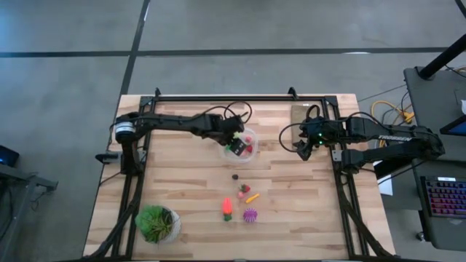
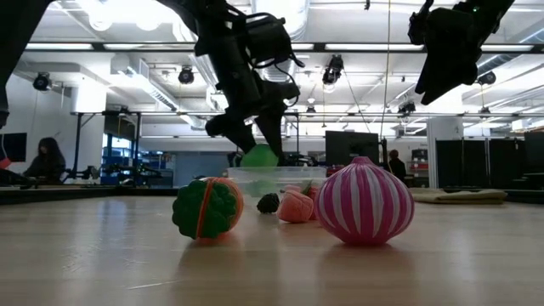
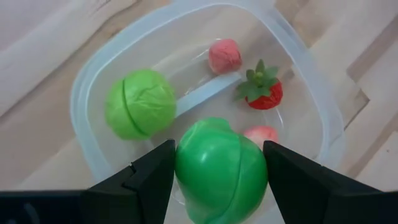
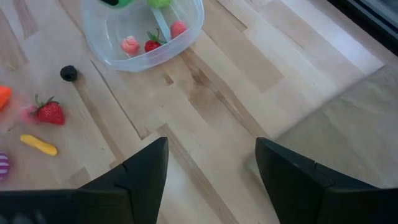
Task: Pick and placing Produce into tupperware
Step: Put the green pear into the transparent container
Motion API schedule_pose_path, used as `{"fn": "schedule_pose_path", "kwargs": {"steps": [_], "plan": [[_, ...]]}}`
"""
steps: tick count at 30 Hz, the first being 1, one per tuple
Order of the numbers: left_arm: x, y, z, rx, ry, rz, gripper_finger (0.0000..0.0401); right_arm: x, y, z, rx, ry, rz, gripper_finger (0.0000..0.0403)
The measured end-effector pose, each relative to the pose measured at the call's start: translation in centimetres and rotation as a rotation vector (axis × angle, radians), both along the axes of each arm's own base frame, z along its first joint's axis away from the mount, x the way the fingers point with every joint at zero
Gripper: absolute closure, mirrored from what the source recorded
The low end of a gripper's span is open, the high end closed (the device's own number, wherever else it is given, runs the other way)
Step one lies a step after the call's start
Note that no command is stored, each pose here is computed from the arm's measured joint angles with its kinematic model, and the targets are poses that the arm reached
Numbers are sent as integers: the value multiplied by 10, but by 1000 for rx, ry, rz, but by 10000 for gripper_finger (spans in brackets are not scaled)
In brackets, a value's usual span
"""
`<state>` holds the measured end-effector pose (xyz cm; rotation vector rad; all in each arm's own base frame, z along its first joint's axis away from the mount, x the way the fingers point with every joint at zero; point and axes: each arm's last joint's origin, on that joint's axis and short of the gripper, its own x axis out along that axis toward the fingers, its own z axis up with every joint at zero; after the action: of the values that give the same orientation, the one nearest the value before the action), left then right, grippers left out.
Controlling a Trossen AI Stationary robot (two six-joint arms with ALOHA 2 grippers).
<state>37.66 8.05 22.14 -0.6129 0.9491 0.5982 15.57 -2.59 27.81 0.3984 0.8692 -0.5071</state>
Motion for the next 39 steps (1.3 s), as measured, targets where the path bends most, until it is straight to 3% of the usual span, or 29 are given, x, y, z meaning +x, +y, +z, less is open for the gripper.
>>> {"fn": "schedule_pose_path", "kwargs": {"steps": [23, 29, 33, 39], "plan": [[-2, -1, -5, -26, 2, 46, 184, 0, 0, 0, -11, 8, 13, 170], [-3, 2, -4, 69, 29, 34, 184, 0, 0, 0, -11, 11, 13, 170], [-3, 1, -4, 60, 23, 31, 184, -1, 0, 0, -11, 13, 13, 170], [-3, 1, -14, 32, 66, 56, 153, -1, 0, 0, -13, 15, 17, 170]]}}
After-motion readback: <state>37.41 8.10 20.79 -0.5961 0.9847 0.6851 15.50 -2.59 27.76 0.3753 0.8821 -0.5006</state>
